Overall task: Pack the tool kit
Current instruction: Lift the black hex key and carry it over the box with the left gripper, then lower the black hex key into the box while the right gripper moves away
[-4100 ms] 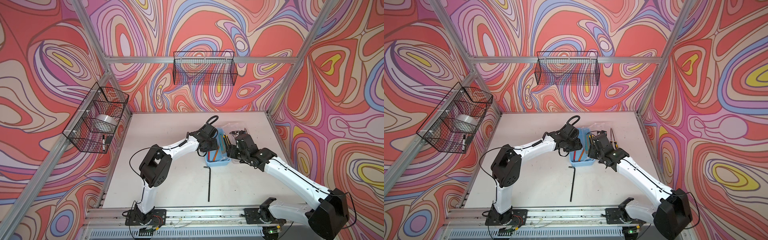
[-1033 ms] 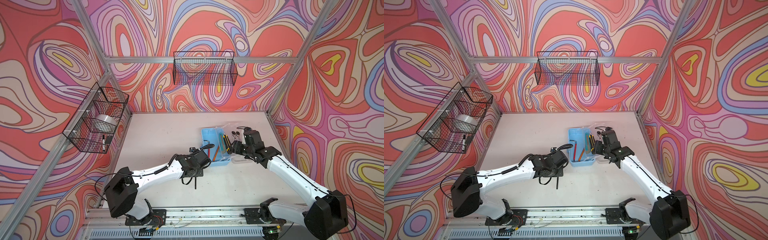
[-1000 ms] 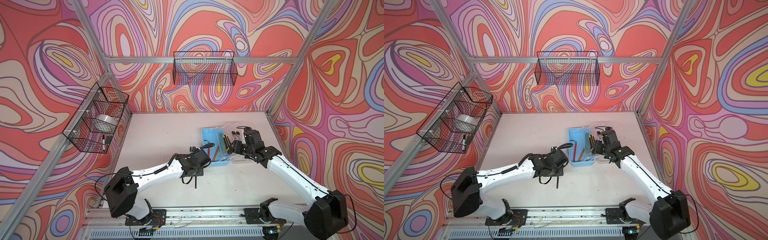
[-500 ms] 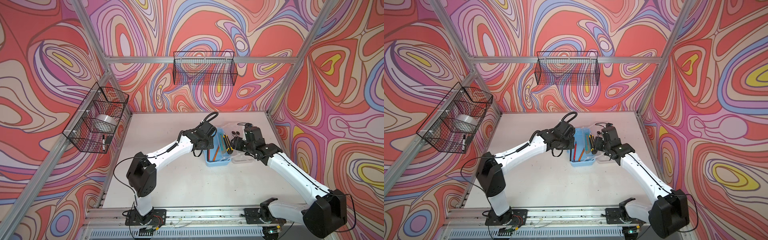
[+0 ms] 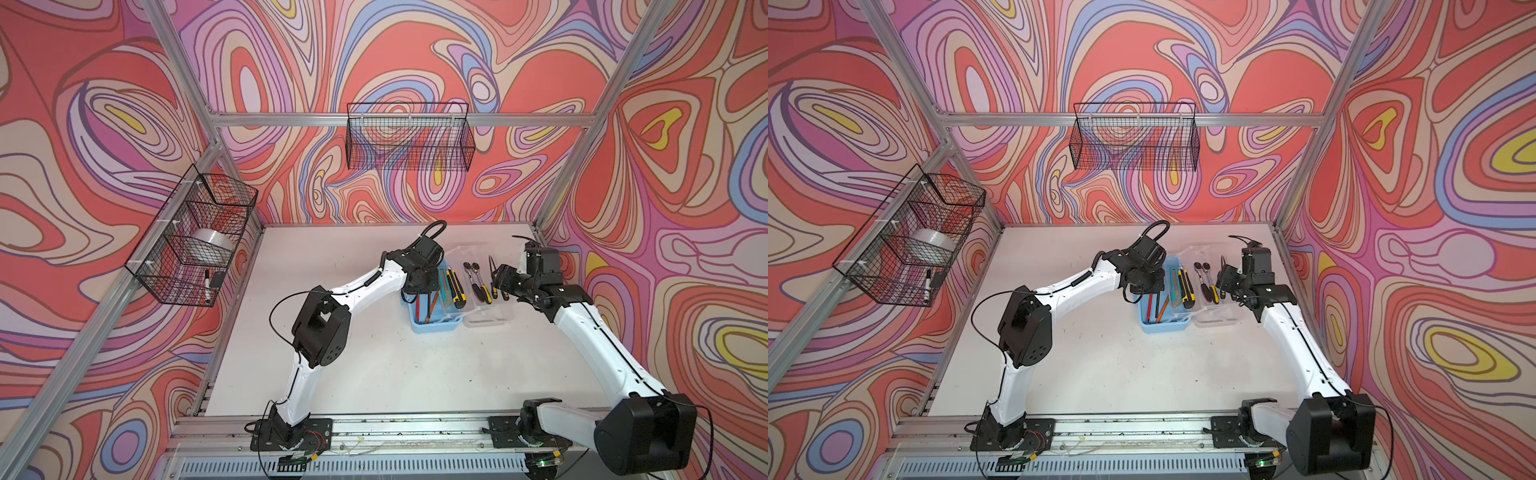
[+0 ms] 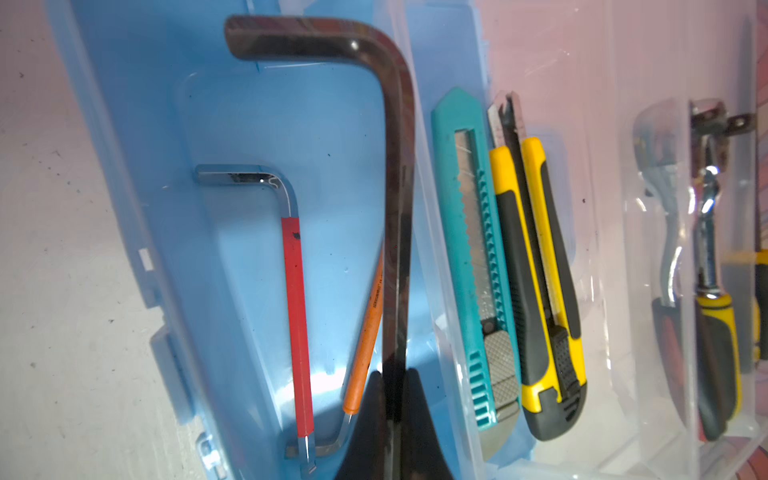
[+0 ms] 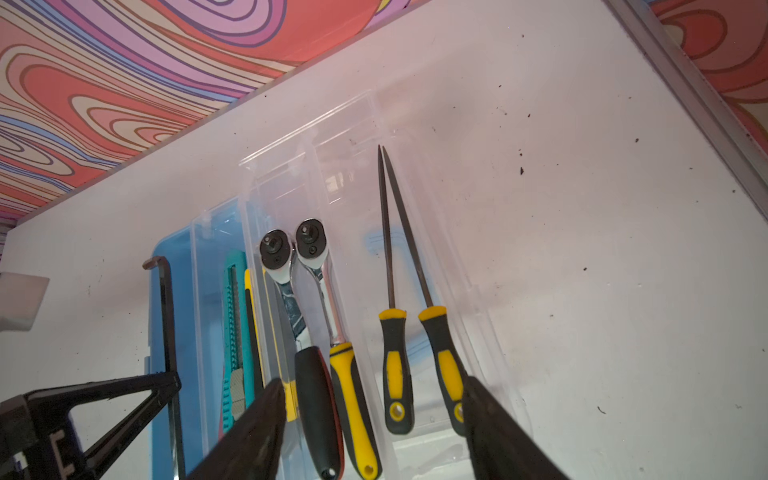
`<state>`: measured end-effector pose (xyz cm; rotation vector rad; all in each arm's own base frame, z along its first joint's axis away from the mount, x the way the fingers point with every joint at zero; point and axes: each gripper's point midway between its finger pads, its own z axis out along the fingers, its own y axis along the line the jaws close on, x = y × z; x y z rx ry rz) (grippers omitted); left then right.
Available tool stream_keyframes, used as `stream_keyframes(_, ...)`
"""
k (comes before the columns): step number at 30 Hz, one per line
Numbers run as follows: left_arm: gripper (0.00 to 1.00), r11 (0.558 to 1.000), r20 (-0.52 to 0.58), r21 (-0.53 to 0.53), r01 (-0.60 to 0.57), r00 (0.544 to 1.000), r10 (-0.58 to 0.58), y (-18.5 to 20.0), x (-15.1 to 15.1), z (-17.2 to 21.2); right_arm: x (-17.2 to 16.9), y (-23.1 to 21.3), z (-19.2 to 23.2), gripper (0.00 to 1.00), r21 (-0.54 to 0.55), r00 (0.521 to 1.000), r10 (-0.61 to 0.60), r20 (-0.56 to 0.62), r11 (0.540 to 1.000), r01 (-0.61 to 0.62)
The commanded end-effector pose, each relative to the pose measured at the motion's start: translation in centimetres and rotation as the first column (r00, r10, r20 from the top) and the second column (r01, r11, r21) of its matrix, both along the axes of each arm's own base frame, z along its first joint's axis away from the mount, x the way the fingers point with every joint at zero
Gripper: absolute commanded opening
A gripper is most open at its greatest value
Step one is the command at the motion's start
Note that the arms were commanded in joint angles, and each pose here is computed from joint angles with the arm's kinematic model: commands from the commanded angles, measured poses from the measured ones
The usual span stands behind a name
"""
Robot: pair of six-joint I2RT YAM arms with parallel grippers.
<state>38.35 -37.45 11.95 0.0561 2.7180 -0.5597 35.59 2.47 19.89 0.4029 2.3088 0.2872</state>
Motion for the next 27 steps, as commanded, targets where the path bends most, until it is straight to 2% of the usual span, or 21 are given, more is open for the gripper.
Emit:
stream_keyframes(1,0.00,0.999,-0.034,-0.008,-0.043,0.999,0.043,0.6,0.0,-0.7,0.1,0.2,0.1,0.69,0.009,0.999,0.037,0.013,0.999,-0.037)
stream_keyframes(5,0.00,0.998,-0.071,-0.013,-0.061,0.996,0.060,0.5,-0.2,-1.9,0.5,-2.2,-0.3,0.70,-0.009,1.000,-0.012,0.005,1.000,0.012)
stream_keyframes(9,0.00,0.998,-0.111,0.012,-0.056,0.992,0.057,0.6,-0.6,-3.6,1.5,-4.2,-0.2,0.70,0.056,0.999,-0.024,0.036,0.998,0.022)
stream_keyframes(13,0.00,0.998,-0.117,0.020,-0.061,0.991,0.063,0.7,-0.5,-4.3,2.4,-3.5,-0.7,0.71,0.097,0.997,0.034,0.064,0.995,-0.040)
stream_keyframes(19,0.00,0.997,-0.137,0.028,-0.068,0.988,0.071,0.9,-0.4,-5.1,2.7,-3.5,-2.0,0.72,0.136,0.998,0.037,0.053,0.990,-0.044)
stream_keyframes(21,0.06,0.998,-0.140,0.023,-0.065,0.988,0.068,0.9,-0.4,-5.0,2.7,-3.5,-2.4,0.72,0.146,0.998,0.040,0.054,0.988,-0.048)
stream_keyframes(27,0.36,0.998,-0.107,0.003,-0.068,0.992,0.068,0.9,0.0,-3.5,2.9,-4.2,-3.7,0.73,0.187,0.998,0.031,0.050,0.982,-0.040)
